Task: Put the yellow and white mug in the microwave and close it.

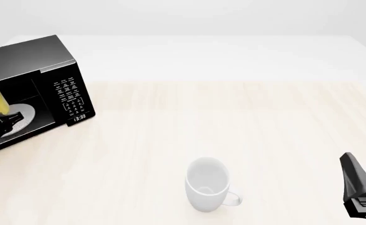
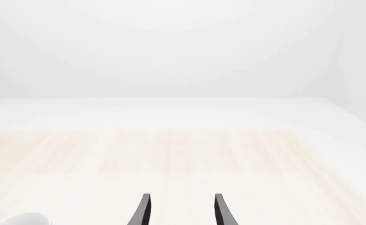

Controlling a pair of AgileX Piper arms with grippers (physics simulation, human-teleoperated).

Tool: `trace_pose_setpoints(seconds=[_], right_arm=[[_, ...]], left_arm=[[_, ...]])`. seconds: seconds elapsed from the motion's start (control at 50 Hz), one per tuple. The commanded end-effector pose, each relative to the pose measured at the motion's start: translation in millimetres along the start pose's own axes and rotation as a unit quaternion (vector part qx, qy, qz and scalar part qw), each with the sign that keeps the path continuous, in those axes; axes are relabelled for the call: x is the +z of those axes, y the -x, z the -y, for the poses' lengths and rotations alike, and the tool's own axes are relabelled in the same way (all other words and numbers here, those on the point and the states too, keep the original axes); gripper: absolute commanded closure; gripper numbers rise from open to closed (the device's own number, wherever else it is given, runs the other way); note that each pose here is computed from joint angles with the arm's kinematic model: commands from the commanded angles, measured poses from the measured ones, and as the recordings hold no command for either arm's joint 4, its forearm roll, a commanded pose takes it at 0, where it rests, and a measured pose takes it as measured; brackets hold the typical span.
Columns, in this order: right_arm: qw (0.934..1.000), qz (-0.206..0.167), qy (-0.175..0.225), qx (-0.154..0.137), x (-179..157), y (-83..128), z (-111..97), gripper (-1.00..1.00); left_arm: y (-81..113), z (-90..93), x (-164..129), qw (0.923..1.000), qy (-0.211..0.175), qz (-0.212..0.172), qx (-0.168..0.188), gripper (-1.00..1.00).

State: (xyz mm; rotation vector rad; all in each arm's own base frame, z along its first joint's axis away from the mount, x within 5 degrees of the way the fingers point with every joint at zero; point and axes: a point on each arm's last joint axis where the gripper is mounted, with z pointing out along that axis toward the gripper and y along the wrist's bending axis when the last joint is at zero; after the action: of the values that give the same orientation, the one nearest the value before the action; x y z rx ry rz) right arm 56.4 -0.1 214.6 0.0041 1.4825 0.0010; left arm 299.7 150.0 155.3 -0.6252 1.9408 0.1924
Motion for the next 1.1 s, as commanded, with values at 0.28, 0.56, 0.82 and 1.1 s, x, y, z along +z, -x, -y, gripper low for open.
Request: trace_pose_setpoints(seconds=[0.28, 0.56, 0.82, 1.1], right_arm=[[1.0000, 0.000, 0.000, 0.000, 0, 0, 0, -1.00], [1.0000, 0.000, 0.000, 0.000, 0, 0, 0, -1.00], [1.0000, 0.000, 0.000, 0.000, 0, 0, 0, -1.00], [1.0000, 0.000, 0.000, 0.000, 0, 0, 0, -1.00]], left_arm=[[-9.7, -8.4, 19, 0.9997, 0.012, -0.021, 0.004, 1.00], [-14.9, -8.8, 24, 0.9995, 0.012, -0.028, 0.006, 1.00], [-15.0, -11.8, 23, 0.9995, 0.016, -0.027, 0.009, -1.00], [-15.6, -10.7, 19, 0.9994, 0.014, -0.029, 0.012, -1.00]])
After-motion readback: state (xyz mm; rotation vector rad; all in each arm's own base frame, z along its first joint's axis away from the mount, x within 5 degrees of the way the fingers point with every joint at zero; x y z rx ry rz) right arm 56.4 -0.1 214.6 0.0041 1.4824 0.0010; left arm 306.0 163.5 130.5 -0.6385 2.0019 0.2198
